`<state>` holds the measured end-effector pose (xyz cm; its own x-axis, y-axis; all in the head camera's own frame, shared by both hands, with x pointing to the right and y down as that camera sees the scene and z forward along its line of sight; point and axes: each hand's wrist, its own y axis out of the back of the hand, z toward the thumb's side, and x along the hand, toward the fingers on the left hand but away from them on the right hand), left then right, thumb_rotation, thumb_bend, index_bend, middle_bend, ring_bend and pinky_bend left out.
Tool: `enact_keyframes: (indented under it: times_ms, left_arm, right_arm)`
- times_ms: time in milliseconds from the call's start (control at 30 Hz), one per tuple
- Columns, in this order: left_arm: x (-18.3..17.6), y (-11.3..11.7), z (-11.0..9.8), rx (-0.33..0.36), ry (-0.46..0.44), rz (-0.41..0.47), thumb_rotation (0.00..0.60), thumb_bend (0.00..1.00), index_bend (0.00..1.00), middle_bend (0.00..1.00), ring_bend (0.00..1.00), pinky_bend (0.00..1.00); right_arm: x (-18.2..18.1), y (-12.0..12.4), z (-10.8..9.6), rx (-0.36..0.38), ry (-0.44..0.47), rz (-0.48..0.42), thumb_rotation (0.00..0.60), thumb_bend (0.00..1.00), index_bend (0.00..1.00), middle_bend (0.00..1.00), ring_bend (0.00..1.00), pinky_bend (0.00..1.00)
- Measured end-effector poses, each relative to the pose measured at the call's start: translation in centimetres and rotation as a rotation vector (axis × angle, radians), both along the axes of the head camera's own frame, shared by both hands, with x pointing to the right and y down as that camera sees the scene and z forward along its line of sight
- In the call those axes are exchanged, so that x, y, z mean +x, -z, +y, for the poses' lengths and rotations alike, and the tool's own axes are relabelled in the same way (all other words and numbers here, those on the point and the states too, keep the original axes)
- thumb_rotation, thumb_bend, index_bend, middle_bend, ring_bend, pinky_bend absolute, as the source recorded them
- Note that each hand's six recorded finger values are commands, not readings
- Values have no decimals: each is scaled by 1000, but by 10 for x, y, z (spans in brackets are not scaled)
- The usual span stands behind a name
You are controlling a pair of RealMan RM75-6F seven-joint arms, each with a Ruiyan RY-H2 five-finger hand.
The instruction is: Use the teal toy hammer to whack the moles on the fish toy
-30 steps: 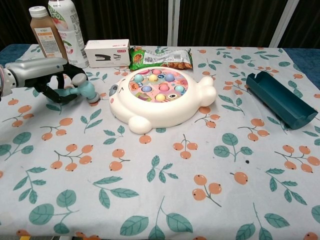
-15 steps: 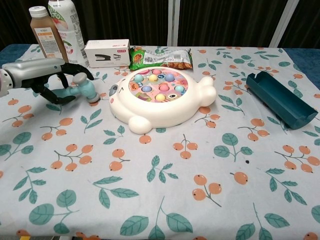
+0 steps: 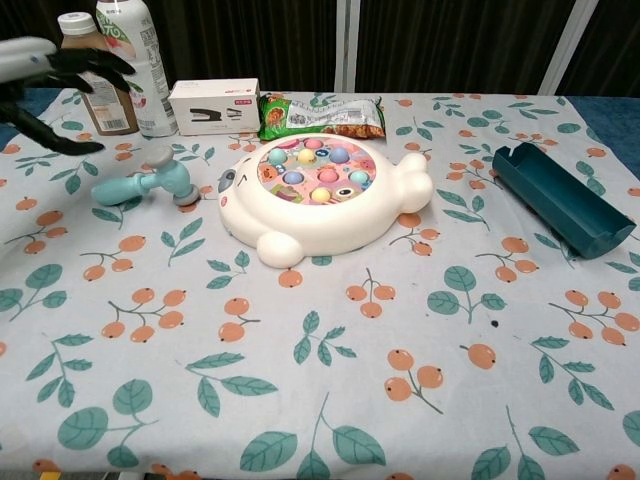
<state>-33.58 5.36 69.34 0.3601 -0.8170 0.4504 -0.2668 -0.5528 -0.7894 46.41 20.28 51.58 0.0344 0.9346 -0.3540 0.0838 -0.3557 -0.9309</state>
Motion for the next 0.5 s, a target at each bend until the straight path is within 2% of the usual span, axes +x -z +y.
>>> enact_keyframes:
  times_ms: [133,233,367,500]
  left_arm:
    - [-47,24,0,62,109,-79,600,234,175,172,45,161]
    - [-78,42,15,112,183,-152,600,226,179,173,45,160]
    - [-108,66,46,170,269,-209,600,215,179,173,45,156]
    - [-124,88,90,197,325,-256,600,212,179,173,45,152]
  right_arm:
    - [2,-1,-3,-15,-5,-27,600,213,9,128,0,0]
    - [3,-4,-6,-32,-6,-58,600,213,9,128,0,0]
    - [3,-11,-9,-49,-1,-80,600,213,10,126,0,0]
    - [-4,-15,-4,-54,12,-90,600,213,9,118,0,0]
